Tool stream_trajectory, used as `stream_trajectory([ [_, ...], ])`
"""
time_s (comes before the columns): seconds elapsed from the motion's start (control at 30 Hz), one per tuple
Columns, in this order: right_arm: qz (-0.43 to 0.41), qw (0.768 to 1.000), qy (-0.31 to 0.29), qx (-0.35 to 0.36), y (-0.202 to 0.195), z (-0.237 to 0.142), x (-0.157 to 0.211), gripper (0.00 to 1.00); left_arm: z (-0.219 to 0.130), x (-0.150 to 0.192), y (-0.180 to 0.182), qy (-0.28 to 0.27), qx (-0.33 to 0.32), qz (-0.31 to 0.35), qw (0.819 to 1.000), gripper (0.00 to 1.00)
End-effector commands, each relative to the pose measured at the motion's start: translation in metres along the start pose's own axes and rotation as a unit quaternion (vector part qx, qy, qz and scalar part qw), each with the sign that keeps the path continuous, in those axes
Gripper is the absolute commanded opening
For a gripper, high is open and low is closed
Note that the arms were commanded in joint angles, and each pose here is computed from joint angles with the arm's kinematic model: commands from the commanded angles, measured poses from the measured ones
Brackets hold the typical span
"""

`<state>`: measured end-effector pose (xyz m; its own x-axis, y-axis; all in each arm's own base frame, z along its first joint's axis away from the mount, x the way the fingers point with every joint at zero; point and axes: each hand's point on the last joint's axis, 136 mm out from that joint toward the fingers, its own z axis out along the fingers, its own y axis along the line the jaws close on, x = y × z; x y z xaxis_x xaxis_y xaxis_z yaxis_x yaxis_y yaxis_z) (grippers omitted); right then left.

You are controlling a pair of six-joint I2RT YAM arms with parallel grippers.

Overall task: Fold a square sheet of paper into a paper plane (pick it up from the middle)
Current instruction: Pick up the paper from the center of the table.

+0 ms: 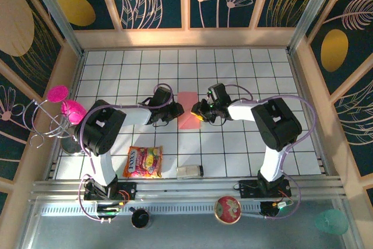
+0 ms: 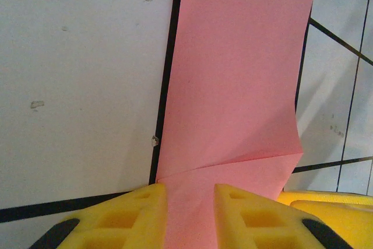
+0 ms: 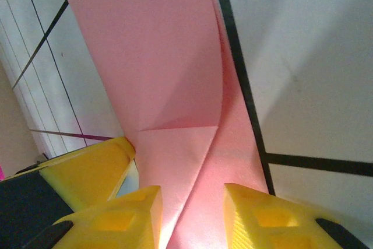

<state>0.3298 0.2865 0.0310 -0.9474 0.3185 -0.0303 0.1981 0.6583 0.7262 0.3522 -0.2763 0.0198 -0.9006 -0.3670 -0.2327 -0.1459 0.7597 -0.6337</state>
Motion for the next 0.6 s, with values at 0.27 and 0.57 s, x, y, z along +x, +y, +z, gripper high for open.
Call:
stream_trajectory([
  [0.27,-0.027,0.998,0.027,-0.054,0.026,0.011,0.012,0.26,0.003,0.007,0.019,0.011,-0.027,-0.012,1.0,0.28],
  [0.57,-0.028,0.996,0.032,-0.078,0.028,0.014,0.018,0.21,-0.005,0.0,0.012,-0.004,-0.021,-0.008,1.0,0.27],
])
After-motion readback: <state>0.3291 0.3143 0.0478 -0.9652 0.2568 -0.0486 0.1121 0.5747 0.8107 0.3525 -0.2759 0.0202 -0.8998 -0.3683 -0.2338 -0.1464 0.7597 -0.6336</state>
